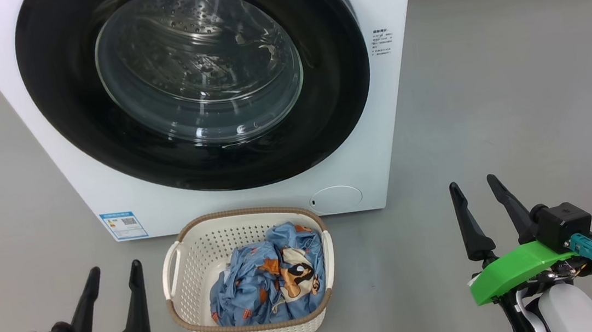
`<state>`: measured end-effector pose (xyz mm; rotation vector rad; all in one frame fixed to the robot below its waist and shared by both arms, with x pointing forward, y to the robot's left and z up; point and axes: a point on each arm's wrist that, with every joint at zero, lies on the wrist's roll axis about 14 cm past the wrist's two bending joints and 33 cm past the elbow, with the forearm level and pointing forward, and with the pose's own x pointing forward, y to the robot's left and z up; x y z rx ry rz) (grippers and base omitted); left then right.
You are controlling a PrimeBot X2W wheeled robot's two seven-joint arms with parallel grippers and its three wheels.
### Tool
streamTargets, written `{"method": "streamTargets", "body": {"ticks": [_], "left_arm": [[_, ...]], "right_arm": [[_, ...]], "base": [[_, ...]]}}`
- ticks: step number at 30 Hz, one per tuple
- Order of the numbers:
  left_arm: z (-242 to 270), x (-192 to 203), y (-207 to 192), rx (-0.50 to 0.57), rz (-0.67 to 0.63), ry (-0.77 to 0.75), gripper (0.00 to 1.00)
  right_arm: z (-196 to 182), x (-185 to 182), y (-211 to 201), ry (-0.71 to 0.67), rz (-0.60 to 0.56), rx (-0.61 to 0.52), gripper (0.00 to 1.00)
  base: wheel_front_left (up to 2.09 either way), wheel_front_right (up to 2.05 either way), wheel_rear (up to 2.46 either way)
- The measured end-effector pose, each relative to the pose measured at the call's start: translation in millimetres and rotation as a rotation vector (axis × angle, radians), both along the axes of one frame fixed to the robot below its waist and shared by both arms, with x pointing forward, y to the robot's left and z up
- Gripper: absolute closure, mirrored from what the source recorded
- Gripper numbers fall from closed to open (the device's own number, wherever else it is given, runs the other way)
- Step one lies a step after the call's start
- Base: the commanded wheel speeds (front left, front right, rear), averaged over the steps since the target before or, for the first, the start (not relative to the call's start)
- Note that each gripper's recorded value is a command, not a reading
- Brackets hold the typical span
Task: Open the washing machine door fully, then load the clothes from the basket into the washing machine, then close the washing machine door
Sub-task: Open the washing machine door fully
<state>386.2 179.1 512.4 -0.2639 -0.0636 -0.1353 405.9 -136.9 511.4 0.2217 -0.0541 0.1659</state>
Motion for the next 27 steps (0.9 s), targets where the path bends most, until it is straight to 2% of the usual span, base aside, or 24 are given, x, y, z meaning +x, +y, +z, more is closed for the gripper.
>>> {"method": "streamTargets", "body": {"ticks": [11,25,26,27], "left_arm": [[-5,2,3,-0.002,0.012,0.016,0.0],[-17,7,15,-0.01,0.047,0.048,0.0],[-18,8,16,-0.015,0.05,0.05,0.0],[-19,8,17,-0.017,0.052,0.053,0.0]], "right_arm": [[-5,4,-2,0.017,-0.01,0.018,0.0],[5,35,-9,-0.01,-0.035,0.035,0.0],[6,39,-9,-0.013,-0.035,0.039,0.18],[7,42,-8,-0.016,-0.035,0.043,0.51]], "base": [[0.0,0.0,0.0],[0.0,0.0,0.0],[0.0,0.0,0.0],[0.0,0.0,0.0]]}}
